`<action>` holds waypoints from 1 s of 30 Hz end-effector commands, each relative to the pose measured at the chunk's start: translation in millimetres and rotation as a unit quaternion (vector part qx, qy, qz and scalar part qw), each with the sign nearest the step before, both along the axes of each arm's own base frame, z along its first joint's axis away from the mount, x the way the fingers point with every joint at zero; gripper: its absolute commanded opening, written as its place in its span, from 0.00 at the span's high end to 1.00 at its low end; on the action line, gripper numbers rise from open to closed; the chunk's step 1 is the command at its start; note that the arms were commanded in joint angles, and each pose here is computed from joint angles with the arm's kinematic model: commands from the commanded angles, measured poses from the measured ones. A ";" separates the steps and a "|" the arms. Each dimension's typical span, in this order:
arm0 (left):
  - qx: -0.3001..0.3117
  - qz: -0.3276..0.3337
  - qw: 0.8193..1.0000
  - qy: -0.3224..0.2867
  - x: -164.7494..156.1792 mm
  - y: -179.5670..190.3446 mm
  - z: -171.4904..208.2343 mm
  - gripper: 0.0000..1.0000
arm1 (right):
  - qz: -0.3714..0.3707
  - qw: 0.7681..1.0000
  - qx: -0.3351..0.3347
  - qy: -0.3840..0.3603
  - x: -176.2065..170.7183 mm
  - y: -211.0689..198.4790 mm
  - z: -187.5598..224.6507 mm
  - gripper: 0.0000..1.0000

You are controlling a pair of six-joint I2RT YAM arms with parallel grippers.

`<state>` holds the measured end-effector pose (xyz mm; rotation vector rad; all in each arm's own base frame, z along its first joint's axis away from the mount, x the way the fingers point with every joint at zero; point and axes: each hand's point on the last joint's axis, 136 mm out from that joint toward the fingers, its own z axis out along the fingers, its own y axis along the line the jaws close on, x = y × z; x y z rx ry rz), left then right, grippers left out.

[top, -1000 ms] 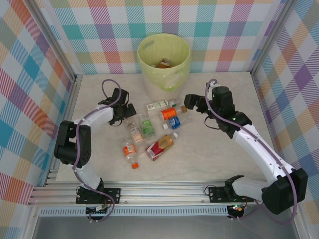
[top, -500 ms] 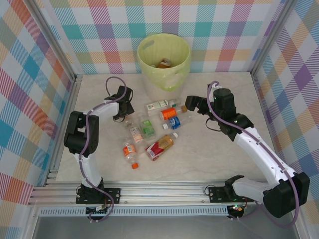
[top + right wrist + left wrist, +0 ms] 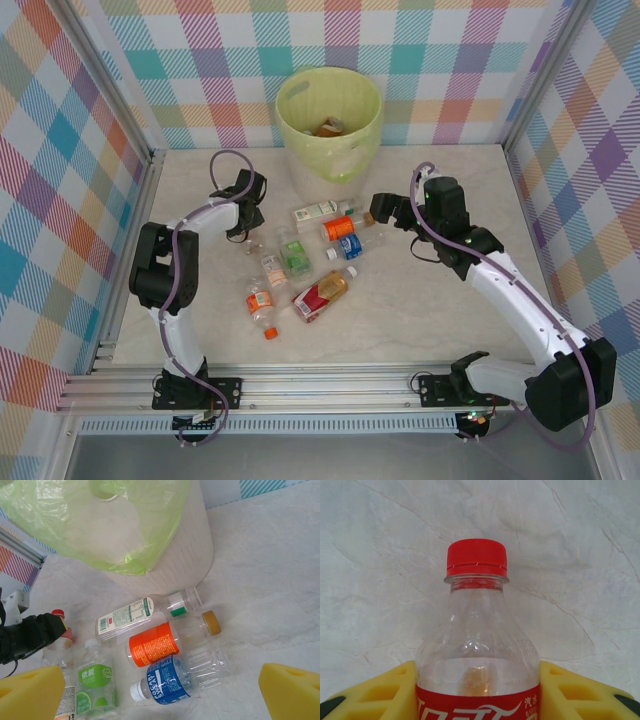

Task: Put the plastic bottles in the bin

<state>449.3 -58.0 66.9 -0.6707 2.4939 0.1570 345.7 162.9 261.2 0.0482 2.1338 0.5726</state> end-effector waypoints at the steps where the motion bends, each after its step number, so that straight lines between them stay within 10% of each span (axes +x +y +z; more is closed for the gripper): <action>1: 0.032 0.012 0.999 -0.024 1.8 6.3 27.6 1.00 | -0.004 1.000 -0.006 -0.020 4.9 -0.5 11.7 0.00; 15: 0.035 -0.036 0.994 -0.098 16.9 -36.0 107.0 1.00 | -0.005 1.000 -0.014 -0.024 3.5 -3.2 14.4 0.00; 30: -0.104 -0.118 0.954 -0.256 40.6 -95.4 246.7 1.00 | -0.014 0.999 -0.018 -0.034 -1.8 -9.8 20.6 0.00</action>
